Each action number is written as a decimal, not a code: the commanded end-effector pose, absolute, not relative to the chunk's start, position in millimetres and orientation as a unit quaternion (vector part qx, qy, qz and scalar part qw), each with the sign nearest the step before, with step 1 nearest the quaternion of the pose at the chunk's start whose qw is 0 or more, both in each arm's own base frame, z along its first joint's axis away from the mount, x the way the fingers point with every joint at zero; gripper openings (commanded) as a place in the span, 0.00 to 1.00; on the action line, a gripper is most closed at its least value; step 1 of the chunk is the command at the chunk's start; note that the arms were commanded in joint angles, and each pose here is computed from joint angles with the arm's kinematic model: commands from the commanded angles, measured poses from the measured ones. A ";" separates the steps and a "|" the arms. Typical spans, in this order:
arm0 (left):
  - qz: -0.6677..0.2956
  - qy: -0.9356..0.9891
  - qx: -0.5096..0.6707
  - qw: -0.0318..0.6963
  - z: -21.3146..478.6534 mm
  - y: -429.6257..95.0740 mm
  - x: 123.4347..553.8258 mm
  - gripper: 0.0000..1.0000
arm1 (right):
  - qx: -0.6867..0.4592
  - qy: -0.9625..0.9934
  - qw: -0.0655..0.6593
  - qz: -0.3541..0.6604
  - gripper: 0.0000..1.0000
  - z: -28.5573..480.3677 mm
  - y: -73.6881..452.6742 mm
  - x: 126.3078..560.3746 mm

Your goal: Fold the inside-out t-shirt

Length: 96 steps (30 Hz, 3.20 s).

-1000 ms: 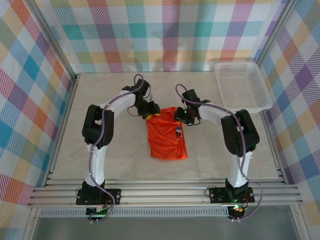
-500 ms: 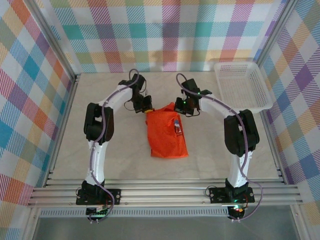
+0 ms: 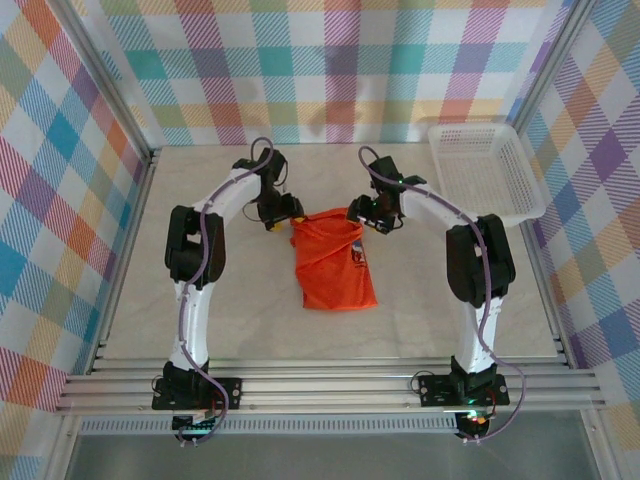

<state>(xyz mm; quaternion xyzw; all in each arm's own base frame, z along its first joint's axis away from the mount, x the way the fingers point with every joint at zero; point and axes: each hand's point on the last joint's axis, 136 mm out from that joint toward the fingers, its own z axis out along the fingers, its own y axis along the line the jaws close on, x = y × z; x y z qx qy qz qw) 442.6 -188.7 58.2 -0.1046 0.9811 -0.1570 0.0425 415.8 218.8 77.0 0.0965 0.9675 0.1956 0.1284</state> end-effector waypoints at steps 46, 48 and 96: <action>-0.172 0.983 -0.068 0.012 77.5 -222.9 269.3 0.53 | 0.074 0.979 0.090 0.166 0.38 50.7 209.9 259.0; -0.188 0.980 -0.067 0.022 87.1 -224.6 289.9 0.56 | 0.057 0.976 0.120 0.172 0.59 64.1 211.9 279.5; -0.362 0.924 -0.125 0.006 12.8 -288.0 441.0 0.13 | 0.001 0.931 0.098 0.352 0.17 38.4 290.2 436.8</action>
